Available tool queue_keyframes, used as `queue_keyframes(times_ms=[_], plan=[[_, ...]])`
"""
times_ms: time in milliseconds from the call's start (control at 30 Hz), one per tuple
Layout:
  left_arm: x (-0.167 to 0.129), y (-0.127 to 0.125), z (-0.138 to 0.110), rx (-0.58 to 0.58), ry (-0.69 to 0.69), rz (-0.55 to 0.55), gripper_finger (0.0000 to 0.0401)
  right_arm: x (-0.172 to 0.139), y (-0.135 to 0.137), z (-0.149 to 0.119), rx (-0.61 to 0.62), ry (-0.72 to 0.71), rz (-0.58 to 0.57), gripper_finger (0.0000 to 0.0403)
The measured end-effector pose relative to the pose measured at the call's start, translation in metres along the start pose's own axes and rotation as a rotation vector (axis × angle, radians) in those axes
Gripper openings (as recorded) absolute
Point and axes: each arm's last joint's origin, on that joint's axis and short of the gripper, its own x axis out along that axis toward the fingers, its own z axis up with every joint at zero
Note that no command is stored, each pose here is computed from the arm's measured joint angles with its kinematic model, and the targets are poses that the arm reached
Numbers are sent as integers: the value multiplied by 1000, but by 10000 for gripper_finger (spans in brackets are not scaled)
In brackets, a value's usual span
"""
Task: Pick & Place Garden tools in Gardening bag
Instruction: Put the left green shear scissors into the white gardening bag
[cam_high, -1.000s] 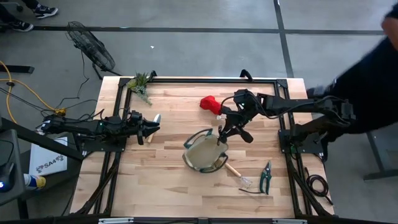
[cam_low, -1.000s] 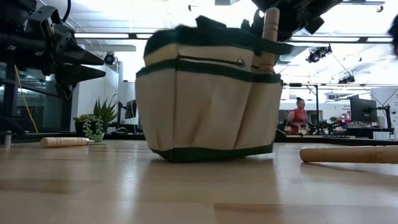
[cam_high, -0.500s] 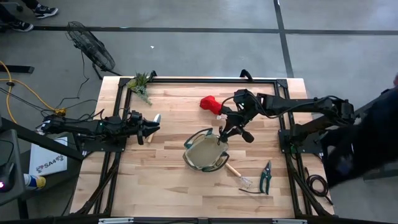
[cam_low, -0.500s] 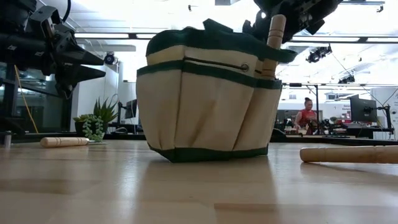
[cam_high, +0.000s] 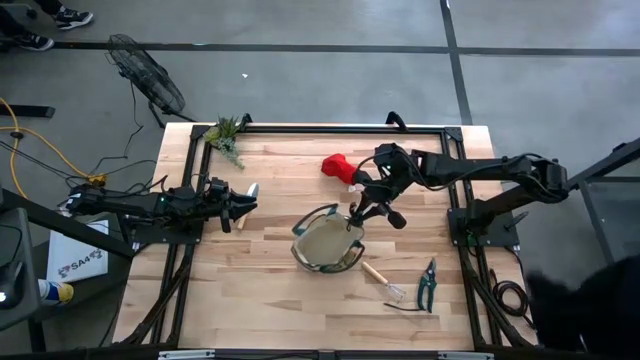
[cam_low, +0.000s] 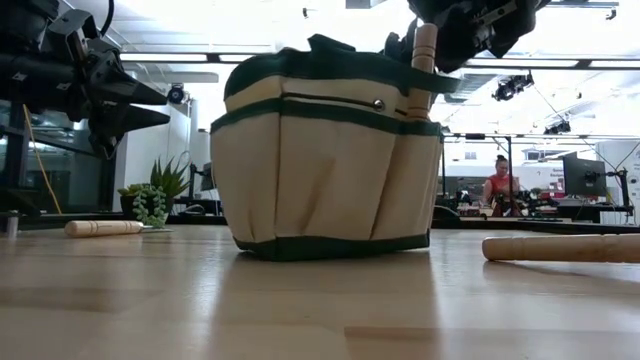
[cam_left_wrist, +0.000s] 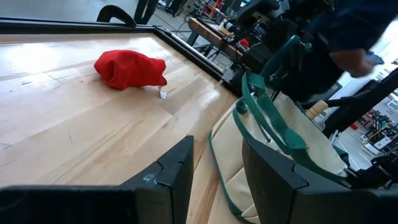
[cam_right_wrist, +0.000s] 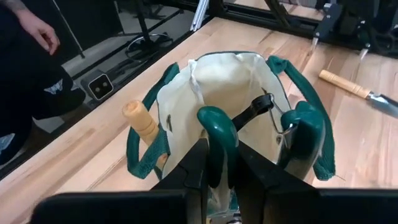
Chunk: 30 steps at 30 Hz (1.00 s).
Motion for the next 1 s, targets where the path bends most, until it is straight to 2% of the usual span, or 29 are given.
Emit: queue_keyframes(times_ms=[367, 433, 533, 800, 1000], plan=[[0, 0, 0, 0, 3, -4, 134, -2, -1, -2, -73, 2, 16, 39], [0, 0, 0, 0, 3, -4, 134, -3, -3, -2, -59, 10, -13, 39], [0, 0, 0, 0, 3, -3, 134, -3, -4, -4, 6, 46, -78, 39], [0, 0, 0, 0, 2, -3, 134, -3, -5, -5, 218, 59, -111, 39], [0, 0, 0, 0, 2, -3, 134, -4, -9, -7, 396, 87, -267, 39]])
